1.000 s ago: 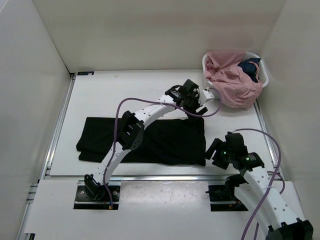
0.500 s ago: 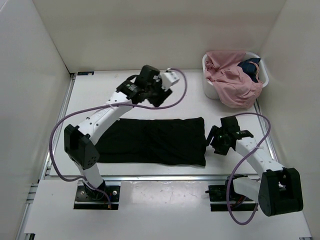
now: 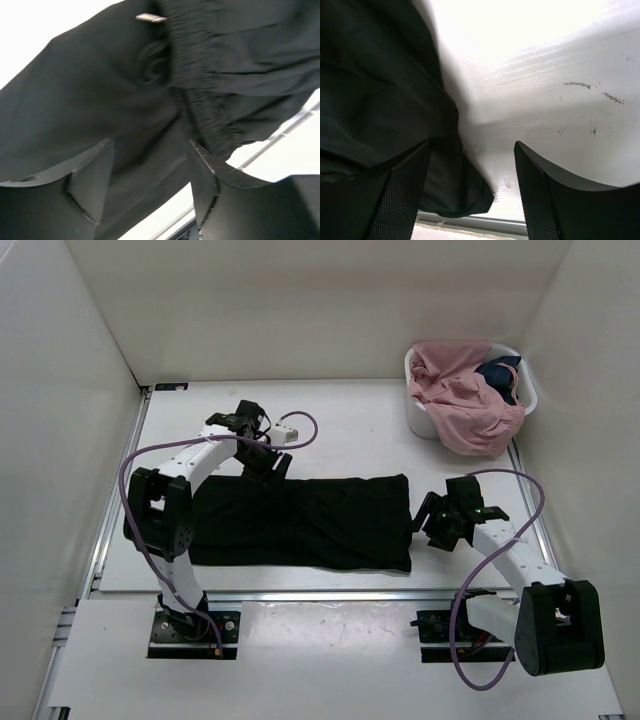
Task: Fold and stack the trousers
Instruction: Fold the trousers
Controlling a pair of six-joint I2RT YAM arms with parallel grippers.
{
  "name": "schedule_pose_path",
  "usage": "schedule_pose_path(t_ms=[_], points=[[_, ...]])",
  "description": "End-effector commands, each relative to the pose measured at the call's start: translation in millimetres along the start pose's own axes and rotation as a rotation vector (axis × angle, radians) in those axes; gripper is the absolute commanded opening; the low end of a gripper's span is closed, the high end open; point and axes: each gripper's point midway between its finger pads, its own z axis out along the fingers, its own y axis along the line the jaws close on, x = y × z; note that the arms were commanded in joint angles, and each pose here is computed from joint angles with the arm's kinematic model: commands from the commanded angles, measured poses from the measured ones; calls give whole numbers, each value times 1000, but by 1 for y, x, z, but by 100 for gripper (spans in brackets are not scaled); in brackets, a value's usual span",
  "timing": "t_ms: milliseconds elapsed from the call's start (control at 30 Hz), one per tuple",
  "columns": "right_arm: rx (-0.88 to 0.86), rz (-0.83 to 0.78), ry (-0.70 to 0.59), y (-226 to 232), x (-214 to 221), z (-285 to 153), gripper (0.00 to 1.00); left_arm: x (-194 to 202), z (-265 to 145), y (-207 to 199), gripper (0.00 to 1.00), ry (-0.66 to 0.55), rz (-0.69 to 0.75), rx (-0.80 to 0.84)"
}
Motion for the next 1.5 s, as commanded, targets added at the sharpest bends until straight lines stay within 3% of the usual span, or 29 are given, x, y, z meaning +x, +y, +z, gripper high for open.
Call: schedule_pose_path(t_ms=[0, 133, 333, 600, 667, 700, 800, 833, 1033, 1233, 1467], points=[[-31, 13, -12, 2, 0, 4, 72, -15, -4, -35, 71, -69, 27, 176], [-18, 24, -1, -3, 2, 7, 72, -26, -4, -43, 74, -110, 49, 233], [-18, 24, 0, -3, 2, 7, 72, -18, 27, -39, 74, -30, 34, 239], [-10, 34, 3, -7, 4, 8, 72, -46, 42, -46, 74, -42, 69, 248], [-10, 34, 3, -8, 6, 8, 72, -51, 42, -51, 68, -49, 82, 263], [-4, 36, 12, -9, 8, 7, 72, -51, 42, -52, 55, -49, 82, 263], [7, 35, 4, -13, 7, 6, 72, -42, 44, -57, 29, -33, 102, 279], [2, 33, -3, -12, 6, 5, 72, -38, 43, -58, 14, -23, 106, 282], [9, 31, -9, -15, 3, 1, 72, -19, 28, -67, 14, 49, 95, 310], [17, 41, -4, -20, 7, 3, 71, -26, -28, -79, 14, 55, 223, 333], [-10, 38, -9, -16, 6, 5, 71, 41, -14, -76, 14, 230, 102, 308]])
